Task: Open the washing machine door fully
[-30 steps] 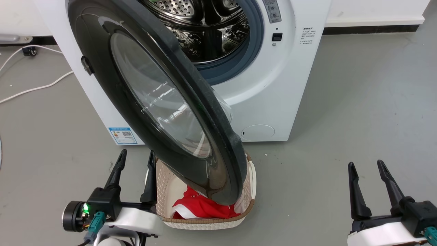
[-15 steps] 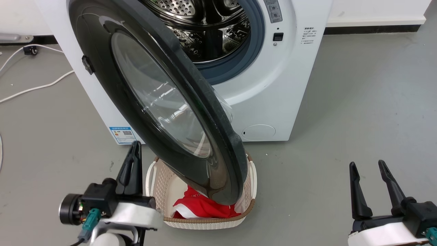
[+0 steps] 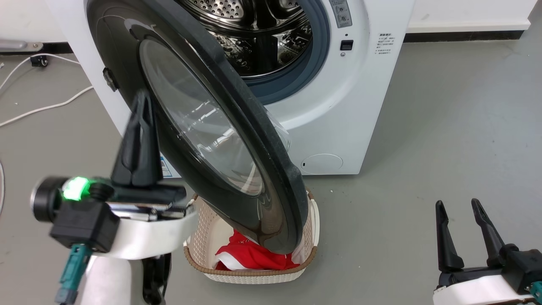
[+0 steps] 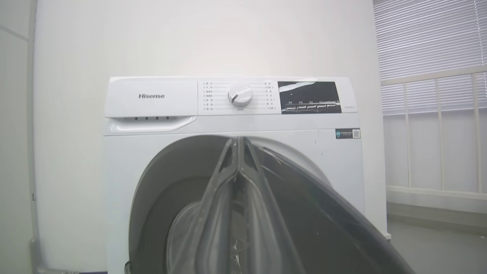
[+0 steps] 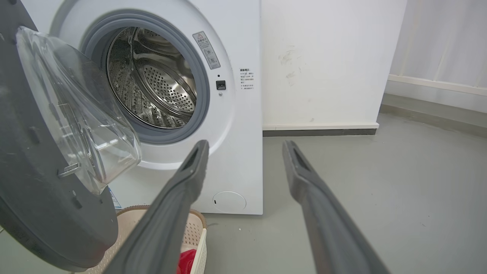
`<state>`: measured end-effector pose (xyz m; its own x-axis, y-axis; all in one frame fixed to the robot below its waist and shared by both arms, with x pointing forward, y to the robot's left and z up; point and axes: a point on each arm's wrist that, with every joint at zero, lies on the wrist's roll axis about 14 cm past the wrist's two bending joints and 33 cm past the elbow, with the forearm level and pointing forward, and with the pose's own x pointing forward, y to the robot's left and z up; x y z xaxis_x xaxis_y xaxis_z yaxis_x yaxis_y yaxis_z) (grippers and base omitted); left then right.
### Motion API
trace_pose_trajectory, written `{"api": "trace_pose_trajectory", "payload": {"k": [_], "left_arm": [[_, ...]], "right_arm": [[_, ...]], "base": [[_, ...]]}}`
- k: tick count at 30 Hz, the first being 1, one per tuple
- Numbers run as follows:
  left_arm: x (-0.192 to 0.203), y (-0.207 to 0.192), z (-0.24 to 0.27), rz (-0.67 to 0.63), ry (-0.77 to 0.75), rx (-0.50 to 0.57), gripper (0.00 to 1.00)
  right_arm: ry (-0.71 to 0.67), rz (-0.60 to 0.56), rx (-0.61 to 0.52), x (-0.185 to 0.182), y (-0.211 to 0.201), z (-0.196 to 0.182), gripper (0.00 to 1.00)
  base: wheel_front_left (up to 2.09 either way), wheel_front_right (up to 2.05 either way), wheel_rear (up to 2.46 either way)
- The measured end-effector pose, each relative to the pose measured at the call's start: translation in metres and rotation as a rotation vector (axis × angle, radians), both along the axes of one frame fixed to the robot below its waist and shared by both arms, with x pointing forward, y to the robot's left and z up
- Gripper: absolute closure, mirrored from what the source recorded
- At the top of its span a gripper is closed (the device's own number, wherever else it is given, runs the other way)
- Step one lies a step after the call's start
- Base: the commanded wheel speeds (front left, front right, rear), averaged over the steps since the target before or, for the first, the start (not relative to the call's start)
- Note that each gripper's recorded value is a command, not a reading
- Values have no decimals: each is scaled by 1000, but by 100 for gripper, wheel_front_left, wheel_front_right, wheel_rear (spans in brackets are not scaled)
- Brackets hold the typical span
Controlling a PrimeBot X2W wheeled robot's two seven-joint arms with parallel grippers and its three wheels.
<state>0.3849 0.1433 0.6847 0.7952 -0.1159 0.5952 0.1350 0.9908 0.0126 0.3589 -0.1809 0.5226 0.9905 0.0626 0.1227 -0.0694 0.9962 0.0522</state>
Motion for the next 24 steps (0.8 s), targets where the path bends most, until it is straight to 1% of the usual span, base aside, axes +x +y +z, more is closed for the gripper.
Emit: {"api": "trace_pose_trajectory", "payload": {"k": [7,12,18,21,24], "left_arm": [[-24,-17,78,-55,-264,5,100],[-41,-42,106,-146,-376,11,100],[-55,-88,105,-332,-380,18,100],[-62,-115,97,-433,-345,36,100],[-70,-140,80,-535,-276,47,100]], "right_arm": [[1,-3,8,0,-1,0,0],[3,-10,11,-2,-3,-1,0],[7,-21,18,-4,-7,-2,0],[9,-25,19,-4,-8,-3,0],[12,-29,25,-4,-9,-4,0]], "base": [[0,0,0],[0,0,0],[0,0,0],[0,0,0],[0,0,0]]}}
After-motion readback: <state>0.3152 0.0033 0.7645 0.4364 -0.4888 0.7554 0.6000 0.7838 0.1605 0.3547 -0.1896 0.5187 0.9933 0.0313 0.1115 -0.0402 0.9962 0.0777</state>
